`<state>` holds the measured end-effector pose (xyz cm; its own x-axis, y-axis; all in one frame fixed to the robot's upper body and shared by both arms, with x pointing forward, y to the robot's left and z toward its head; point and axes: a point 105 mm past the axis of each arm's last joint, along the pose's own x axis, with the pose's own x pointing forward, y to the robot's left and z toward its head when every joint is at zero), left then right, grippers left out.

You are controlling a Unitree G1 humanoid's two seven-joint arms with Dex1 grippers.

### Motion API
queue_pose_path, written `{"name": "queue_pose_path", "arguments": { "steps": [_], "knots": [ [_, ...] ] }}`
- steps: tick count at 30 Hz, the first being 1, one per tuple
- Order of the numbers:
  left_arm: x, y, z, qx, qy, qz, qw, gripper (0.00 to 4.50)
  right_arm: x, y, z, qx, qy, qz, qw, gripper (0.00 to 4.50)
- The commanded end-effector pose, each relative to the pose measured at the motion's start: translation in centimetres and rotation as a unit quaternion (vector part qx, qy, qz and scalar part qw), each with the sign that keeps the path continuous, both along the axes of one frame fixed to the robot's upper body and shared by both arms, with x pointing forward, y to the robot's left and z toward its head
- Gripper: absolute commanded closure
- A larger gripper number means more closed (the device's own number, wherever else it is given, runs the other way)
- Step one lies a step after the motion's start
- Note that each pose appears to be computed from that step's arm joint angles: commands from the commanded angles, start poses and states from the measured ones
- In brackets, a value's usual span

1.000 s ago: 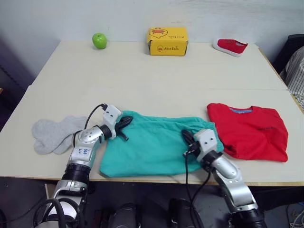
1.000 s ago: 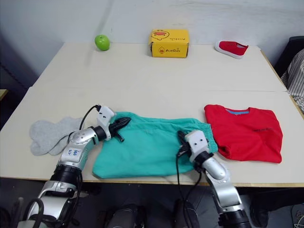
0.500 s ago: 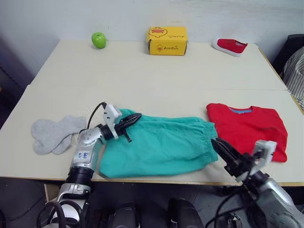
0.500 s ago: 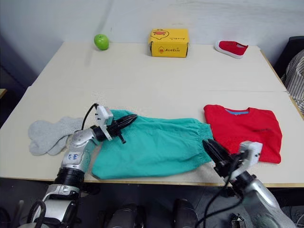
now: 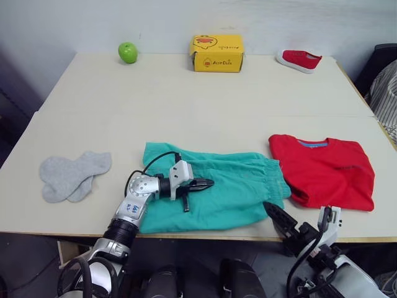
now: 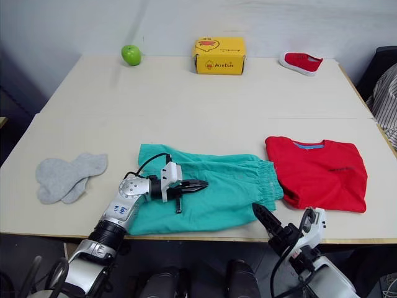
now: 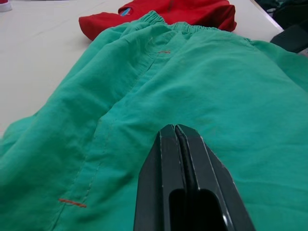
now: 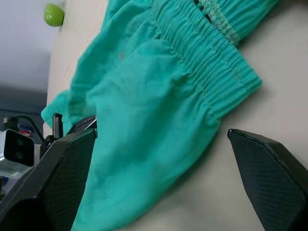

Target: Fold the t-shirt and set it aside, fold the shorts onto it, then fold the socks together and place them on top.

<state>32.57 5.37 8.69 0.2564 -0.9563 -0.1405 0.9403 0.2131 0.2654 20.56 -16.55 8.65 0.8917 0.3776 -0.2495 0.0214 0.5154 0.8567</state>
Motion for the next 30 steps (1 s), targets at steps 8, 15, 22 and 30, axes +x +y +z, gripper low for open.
{"name": "queue_pose_path", "arguments": {
  "steps": [8,15,22,30],
  "knots": [
    [0.2,0.6,-0.8,0.018,0.014,0.003,1.0,4.5,3.2,1.9,-3.4,0.002,0.058,-0.027,0.998,0.04],
    [0.3,1.1,-0.7,0.026,0.016,-0.003,1.0,4.5,7.0,4.2,-3.5,-0.001,0.017,-0.005,1.0,1.03],
    [0.7,1.7,0.0,0.021,0.008,0.012,1.0,4.5,8.8,3.7,-0.1,-0.04,-0.108,-0.025,0.993,3.5],
    [0.4,2.5,1.4,0.002,-0.002,0.062,0.998,4.5,8.5,1.2,6.3,-0.149,-0.27,-0.056,0.95,4.48]
  ]
}}
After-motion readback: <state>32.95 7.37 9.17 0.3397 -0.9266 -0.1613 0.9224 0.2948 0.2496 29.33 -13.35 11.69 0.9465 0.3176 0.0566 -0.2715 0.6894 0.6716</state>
